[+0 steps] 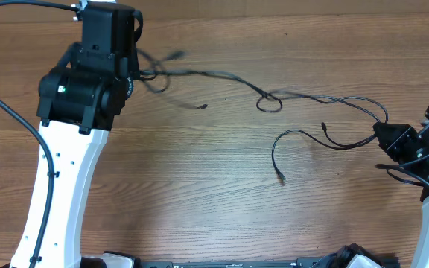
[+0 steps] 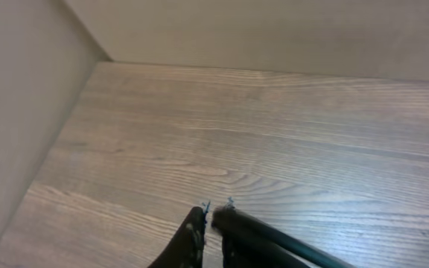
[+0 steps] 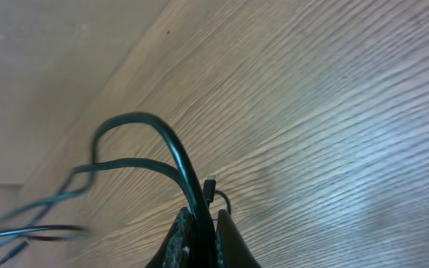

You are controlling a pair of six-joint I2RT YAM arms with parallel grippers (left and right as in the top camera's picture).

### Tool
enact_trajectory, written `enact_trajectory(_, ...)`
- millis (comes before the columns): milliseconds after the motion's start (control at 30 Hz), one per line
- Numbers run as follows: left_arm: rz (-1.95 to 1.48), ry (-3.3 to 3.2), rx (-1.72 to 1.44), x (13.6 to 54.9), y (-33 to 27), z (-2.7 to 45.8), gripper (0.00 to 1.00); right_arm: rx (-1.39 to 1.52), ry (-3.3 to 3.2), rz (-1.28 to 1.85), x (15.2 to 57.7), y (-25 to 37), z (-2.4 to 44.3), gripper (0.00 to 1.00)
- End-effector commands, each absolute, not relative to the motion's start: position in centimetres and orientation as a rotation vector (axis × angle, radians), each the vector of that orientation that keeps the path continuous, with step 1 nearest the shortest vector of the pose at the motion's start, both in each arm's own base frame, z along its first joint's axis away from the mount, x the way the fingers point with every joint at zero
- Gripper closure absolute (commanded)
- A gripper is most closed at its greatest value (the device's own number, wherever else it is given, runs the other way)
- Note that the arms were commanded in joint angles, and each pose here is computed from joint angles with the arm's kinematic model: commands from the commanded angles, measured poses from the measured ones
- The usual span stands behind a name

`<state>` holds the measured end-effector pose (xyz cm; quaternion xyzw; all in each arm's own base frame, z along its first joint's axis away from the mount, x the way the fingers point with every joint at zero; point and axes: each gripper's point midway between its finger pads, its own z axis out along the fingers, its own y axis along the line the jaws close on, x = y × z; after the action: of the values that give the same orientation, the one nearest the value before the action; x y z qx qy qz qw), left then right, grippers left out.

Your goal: Untangle cables

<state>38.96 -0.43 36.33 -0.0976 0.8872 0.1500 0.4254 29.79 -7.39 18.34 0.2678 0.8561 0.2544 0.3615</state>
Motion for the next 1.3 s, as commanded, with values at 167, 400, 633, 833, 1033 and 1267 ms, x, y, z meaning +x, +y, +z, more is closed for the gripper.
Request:
enact_trajectory(167, 0.277, 2.192, -0.403, 37.8, 2.2, 37.4, 0.66, 0.703, 2.2, 0.608, 29.7, -8.2, 18.4, 0.96)
enact_trajectory(400, 0.018, 2.289, -0.077, 39.0, -3.0, 36.1, 0.65, 0.577, 2.189, 0.696, 29.9, -6.5, 19.2, 0.96)
enact_trajectory(633, -0.253, 2.309, 0.181, 38.5, -7.8, 35.6, 0.3, 0.354, 2.151, 0.841, 30.0, -3.4, 20.8, 0.96)
enact_trajectory(833, -0.424, 2.251, 0.496, 37.1, -11.8, 36.0, 0.09, 0.123, 2.185, 0.909, 30.2, 1.4, 21.0, 0.96)
enact_trajectory(1033, -0.455, 2.222, 0.575, 36.7, -12.8, 36.2, 0.06, -0.25, 2.183, 1.02, 29.4, 9.5, 21.7, 0.96)
enact_trajectory(1267, -0.455, 2.222, 0.576, 36.7, -12.8, 36.2, 0.02, -0.486, 2.295, 0.941, 27.1, 15.4, 19.4, 0.64)
